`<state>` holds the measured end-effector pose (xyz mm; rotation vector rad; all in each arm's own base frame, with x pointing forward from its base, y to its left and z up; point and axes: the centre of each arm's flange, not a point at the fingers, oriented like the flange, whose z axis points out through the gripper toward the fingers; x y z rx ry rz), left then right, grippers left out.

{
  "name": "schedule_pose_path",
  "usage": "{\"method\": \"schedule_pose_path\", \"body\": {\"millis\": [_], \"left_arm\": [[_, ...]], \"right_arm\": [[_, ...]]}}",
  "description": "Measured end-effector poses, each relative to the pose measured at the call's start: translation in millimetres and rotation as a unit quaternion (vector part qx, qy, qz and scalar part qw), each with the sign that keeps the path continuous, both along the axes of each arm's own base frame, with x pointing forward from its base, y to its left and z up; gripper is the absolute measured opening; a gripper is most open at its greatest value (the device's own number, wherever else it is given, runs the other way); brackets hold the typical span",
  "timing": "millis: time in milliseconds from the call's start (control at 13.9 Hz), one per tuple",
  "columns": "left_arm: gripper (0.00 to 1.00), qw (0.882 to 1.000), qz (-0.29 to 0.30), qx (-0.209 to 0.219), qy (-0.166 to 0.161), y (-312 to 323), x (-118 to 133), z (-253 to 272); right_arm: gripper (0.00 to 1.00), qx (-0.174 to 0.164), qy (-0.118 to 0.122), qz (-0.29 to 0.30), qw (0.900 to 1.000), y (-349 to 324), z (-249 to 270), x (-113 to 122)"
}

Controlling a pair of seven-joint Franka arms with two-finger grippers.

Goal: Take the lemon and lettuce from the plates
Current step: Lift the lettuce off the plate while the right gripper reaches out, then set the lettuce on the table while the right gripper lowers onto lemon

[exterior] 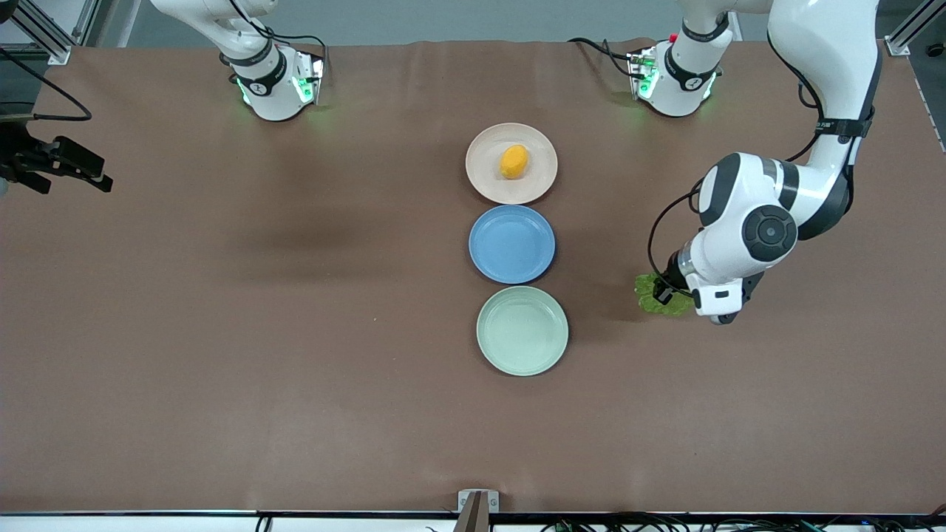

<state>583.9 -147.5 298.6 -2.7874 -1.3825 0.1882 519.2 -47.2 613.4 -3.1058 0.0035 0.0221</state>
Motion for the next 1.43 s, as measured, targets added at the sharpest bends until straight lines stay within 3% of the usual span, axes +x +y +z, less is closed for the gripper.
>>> {"method": "schedule_pose_path", "body": {"millis": [430,861,1004,1147,1291,1434], "left_arm": [[0.08,1.0,0.025,-0.002,-0.017,34,-39,-68],[0.07,0.999,0.029,-0.002,-0.024,43,-58,-102],[0.19,0.999,0.02,0.004,-0.026,45,-58,-104],[0.4,0.999,0.015,0.005,-0.033,48,-55,-101],[0.6,0.999,-0.014,0.01,-0.048,49,-47,-90],[0.81,0.997,-0.049,0.014,-0.058,51,-39,-73]], "right_arm": [[1.0,0.0,0.001,0.0,1.0,0,5,0],[1.0,-0.002,0.049,0.004,0.999,5,-56,43],[1.0,-0.003,0.062,-0.013,0.998,32,-64,49],[1.0,-0.007,0.07,-0.054,0.996,88,-64,46],[1.0,-0.006,0.08,-0.1,0.992,167,-67,34],[1.0,-0.008,0.074,-0.137,0.988,251,-75,12]]}}
